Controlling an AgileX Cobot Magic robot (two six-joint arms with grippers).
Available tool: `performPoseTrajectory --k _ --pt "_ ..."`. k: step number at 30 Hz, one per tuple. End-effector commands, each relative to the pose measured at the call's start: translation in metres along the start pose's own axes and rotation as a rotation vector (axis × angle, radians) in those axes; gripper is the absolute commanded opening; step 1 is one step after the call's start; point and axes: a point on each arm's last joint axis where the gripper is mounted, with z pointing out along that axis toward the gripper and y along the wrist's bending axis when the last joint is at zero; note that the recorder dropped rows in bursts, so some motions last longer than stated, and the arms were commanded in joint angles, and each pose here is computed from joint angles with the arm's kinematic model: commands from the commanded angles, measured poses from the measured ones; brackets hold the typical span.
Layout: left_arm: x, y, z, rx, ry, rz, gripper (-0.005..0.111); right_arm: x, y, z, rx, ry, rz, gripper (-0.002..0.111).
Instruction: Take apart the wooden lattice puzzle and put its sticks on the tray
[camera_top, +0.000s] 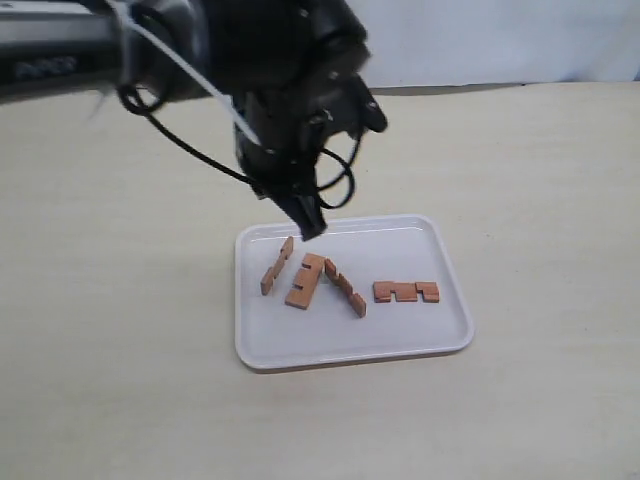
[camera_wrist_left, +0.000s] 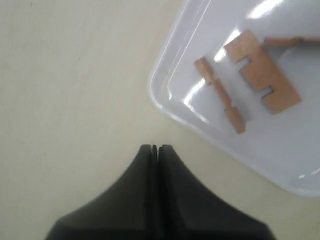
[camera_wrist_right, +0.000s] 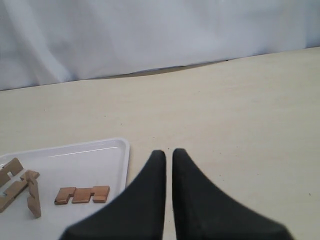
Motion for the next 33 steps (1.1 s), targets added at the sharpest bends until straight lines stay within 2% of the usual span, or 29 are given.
performPoseTrajectory --k 1,2,3,6,8,9,11,12,15,20,26,29,33 --pt "0.059 0.036 -0.011 0.085 -0.043 -0.187 0.000 0.000 -0.001 0.001 0.008 -0.001 0.002 0.005" --pt "0.074 0.044 -0.012 0.097 -0.039 -0.231 0.000 0.000 -0.001 0.001 0.008 -0.001 0.002 0.005" --pt "0.101 0.059 -0.012 0.112 -0.027 -0.317 0.000 0.000 -0.001 0.001 0.008 -0.001 0.002 0.005" --pt "0.168 0.091 -0.016 0.118 -0.005 -0.532 0.000 0.000 -0.001 0.001 0.008 -0.001 0.002 0.005" --pt "0.210 0.108 -0.030 0.113 -0.088 -0.729 0.000 0.000 -0.001 0.001 0.008 -0.001 0.002 0.005" --pt "0.231 0.113 -0.044 0.099 -0.186 -0.832 0.000 0.000 -0.001 0.001 0.008 -0.001 0.002 0.005" --pt "0.251 0.112 -0.055 0.062 -0.277 -0.910 0.000 0.000 -0.001 0.001 0.008 -0.001 0.002 0.005" --pt "0.261 0.109 -0.065 0.009 -0.356 -0.935 0.000 0.000 -0.001 0.001 0.008 -0.001 0.002 0.005" --pt "0.286 0.083 -0.088 -0.160 -0.603 -0.982 0.000 0.000 -0.001 0.001 0.008 -0.001 0.002 0.005" --pt "0.319 0.034 -0.103 -0.341 -0.917 -1.007 0.000 0.000 -0.001 0.001 0.008 -0.001 0.002 0.005" --pt "0.354 -0.016 -0.124 -0.589 -1.193 -0.911 0.000 0.000 -0.001 0.001 0.008 -0.001 0.002 0.005" --pt "0.367 -0.035 -0.132 -0.658 -1.318 -0.903 0.000 0.000 -0.001 0.001 0.008 -0.001 0.002 0.005" --pt "0.380 -0.052 -0.142 -0.719 -1.406 -0.887 0.000 0.000 -0.001 0.001 0.008 -0.001 0.002 0.005"
